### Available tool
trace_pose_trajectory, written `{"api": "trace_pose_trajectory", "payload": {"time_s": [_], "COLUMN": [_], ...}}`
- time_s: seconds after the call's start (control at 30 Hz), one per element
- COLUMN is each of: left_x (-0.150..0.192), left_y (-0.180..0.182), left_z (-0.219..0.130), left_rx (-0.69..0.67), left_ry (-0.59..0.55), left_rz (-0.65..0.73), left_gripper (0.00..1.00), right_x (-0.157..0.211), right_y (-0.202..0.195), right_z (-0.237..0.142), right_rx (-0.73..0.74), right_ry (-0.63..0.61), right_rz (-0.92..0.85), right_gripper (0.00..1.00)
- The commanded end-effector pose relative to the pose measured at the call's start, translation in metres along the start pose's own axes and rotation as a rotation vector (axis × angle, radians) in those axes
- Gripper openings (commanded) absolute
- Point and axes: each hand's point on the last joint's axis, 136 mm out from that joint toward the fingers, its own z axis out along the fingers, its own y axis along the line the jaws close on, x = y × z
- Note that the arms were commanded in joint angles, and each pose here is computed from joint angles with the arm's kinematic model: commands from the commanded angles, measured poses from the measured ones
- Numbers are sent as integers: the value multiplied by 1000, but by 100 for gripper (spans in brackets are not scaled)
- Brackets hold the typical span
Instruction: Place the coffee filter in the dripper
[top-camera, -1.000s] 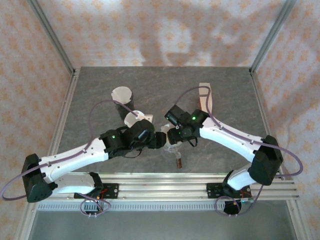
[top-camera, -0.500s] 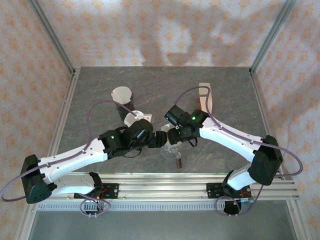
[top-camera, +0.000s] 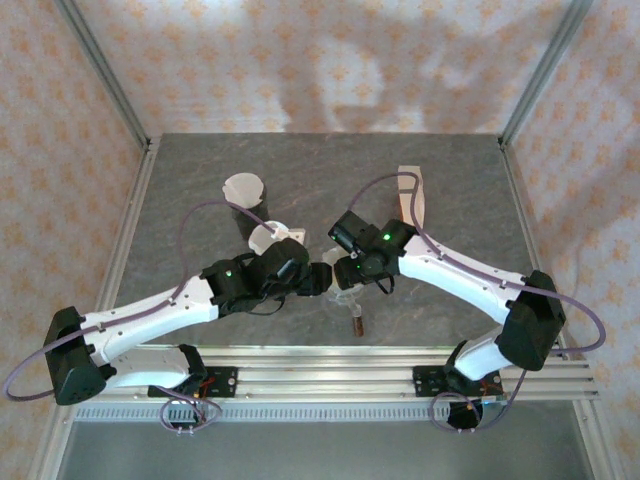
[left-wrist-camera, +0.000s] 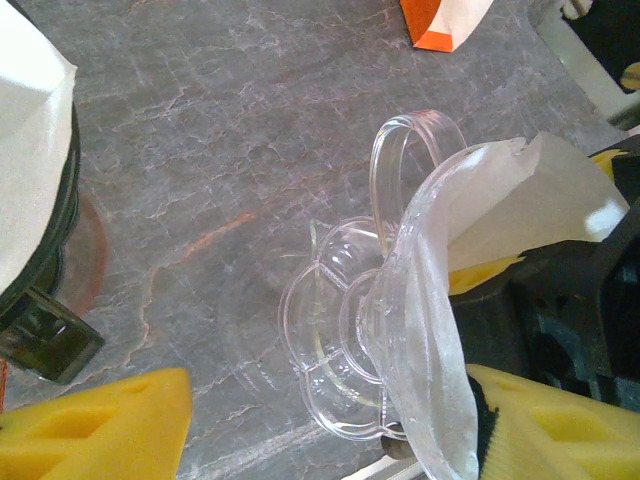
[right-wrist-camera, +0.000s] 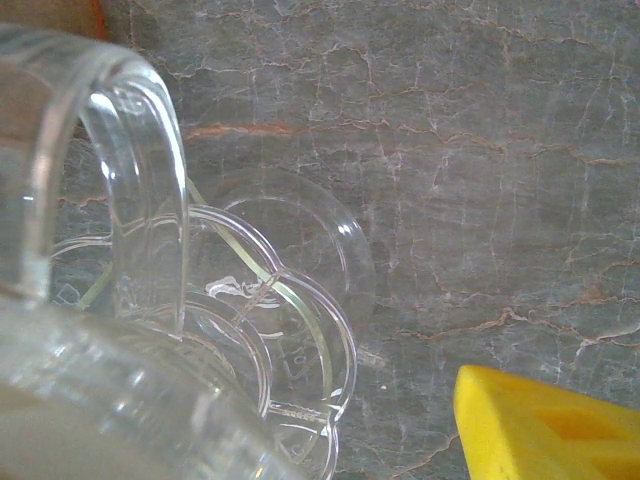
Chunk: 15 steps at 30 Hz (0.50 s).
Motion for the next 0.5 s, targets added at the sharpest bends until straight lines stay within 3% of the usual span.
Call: {"api": "trace_pose_trajectory", "payload": {"time_s": [0.0, 0.47], "left_x": [2, 3], "left_y": [7, 7], "left_z": [2, 4], "left_rx": [-24, -16], "left_ry": [11, 14], "left_rz": [-3, -10], "left_gripper": [68, 67], "right_x": [-11, -10], "right_y": [-1, -16], "right_z": [-9, -46], "right_rx": [19, 16], "right_ry": [-53, -132], "right_rz": [0, 42], "right_gripper": [69, 70]}}
